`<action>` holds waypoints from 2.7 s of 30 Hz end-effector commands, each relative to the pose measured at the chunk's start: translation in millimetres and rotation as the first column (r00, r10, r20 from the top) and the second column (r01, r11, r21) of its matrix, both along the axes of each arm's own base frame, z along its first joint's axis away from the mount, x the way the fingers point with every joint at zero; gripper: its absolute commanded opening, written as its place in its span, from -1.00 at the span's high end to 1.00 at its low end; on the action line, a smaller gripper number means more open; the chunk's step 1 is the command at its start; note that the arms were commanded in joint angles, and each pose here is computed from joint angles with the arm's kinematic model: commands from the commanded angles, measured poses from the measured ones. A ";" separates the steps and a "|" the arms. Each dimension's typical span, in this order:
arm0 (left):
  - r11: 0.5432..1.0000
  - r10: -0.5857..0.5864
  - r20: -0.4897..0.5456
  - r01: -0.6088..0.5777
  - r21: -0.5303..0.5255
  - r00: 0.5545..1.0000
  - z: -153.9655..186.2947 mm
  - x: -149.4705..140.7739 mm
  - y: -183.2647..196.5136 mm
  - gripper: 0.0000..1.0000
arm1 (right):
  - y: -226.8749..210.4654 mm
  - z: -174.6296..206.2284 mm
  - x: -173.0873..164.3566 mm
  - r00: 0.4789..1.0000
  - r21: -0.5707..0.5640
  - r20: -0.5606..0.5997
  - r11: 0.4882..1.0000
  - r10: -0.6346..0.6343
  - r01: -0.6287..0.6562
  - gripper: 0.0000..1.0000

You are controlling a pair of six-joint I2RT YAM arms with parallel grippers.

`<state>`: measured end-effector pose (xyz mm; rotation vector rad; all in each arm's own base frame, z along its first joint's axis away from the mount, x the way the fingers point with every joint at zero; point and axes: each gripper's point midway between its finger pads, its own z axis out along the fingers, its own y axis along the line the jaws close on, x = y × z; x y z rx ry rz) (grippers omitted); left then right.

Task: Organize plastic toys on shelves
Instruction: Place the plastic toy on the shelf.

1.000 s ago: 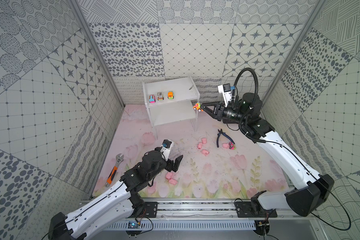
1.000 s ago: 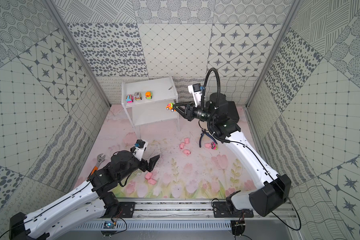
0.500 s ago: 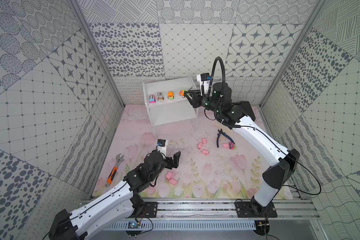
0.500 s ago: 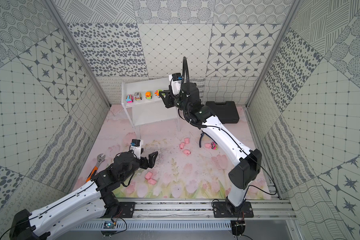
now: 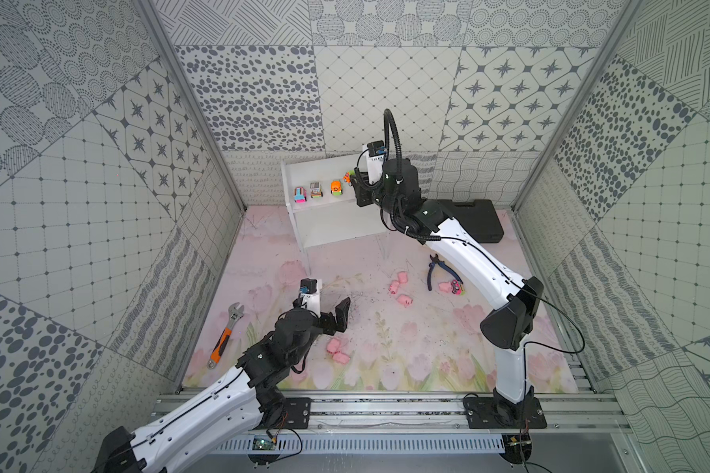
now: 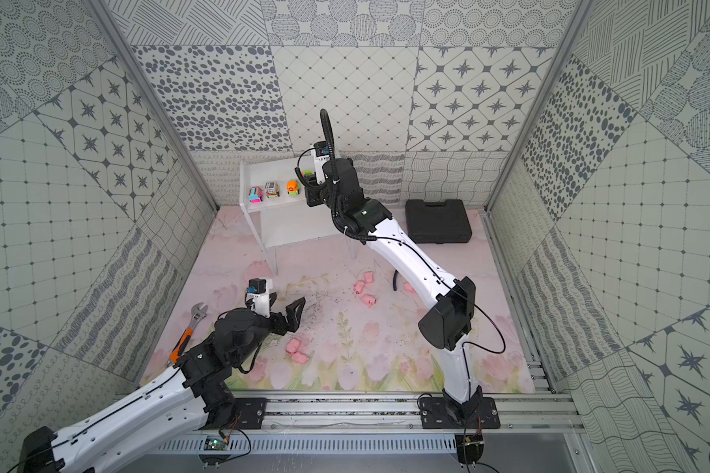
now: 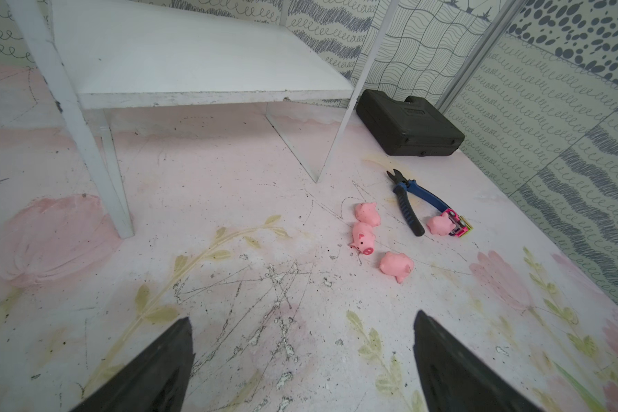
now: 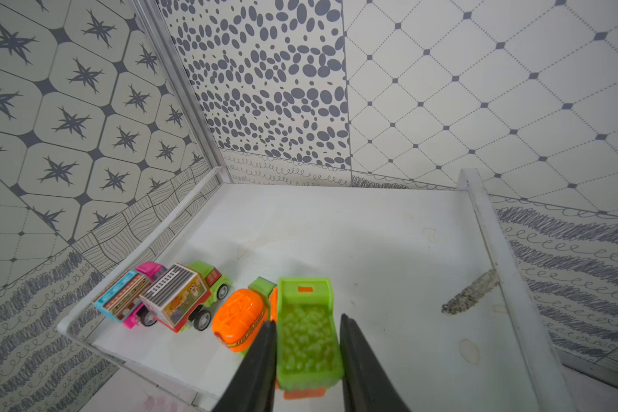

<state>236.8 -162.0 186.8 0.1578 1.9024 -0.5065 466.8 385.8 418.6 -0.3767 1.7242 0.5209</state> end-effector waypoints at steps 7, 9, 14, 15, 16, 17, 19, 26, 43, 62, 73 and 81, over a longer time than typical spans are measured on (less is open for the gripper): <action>0.999 0.035 0.093 -0.032 -0.025 0.995 22.6 1.5 9.9 -0.97 | 4.4 0.3 7.4 0.990 -0.150 0.084 0.980 -0.117 0.129 0.29; 0.999 0.035 0.097 -0.033 -0.024 0.995 23.3 1.2 10.5 -0.98 | 7.5 -2.5 7.3 0.989 -0.164 0.088 0.977 -0.122 0.135 0.29; 1.000 0.029 0.101 -0.027 -0.014 0.995 23.2 0.6 10.2 -0.97 | 17.8 -3.7 1.8 0.991 -0.169 0.092 0.979 -0.098 0.112 0.28; 1.000 0.028 0.099 -0.027 -0.012 0.995 22.7 0.5 10.4 -0.97 | 18.6 -3.4 1.5 0.991 -0.167 0.092 0.980 -0.095 0.109 0.29; 1.000 0.027 0.102 -0.026 -0.013 0.994 23.6 0.3 10.4 -0.98 | 17.7 -2.3 1.7 0.991 -0.164 0.092 0.980 -0.099 0.113 0.28; 1.000 0.027 0.102 -0.026 -0.015 0.994 23.7 0.3 10.7 -0.98 | 17.4 -1.1 1.8 0.990 -0.163 0.095 0.980 -0.100 0.115 0.28; 1.000 0.027 0.101 -0.026 -0.015 0.994 23.6 0.1 10.9 -0.97 | 17.0 3.4 1.4 0.990 -0.164 0.103 0.980 -0.099 0.115 0.26; 1.000 0.015 0.102 -0.013 -0.021 0.995 26.5 -1.2 9.0 -0.98 | 9.7 39.2 -13.7 0.993 -0.159 0.118 0.987 0.002 0.017 -0.15; 1.000 -0.005 0.080 0.006 -0.013 0.997 34.5 -2.6 5.6 -0.97 | -47.7 19.1 -26.9 0.906 -0.106 -0.011 0.900 0.424 -0.423 -0.95; 0.998 0.029 0.046 -0.026 -0.060 0.999 31.1 -1.9 8.7 -0.95 | -29.0 5.0 -6.5 0.956 -0.235 -0.032 0.927 0.292 -0.291 -0.54; 0.997 0.036 0.045 -0.033 -0.070 0.998 31.6 -3.3 11.0 -0.94 | -14.4 -8.5 1.6 0.961 -0.208 -0.066 0.938 0.269 -0.277 -0.35; 0.997 0.033 0.041 -0.030 -0.071 0.999 30.8 -3.8 10.6 -0.94 | -4.3 -17.3 7.8 0.966 -0.202 -0.073 0.945 0.248 -0.258 -0.35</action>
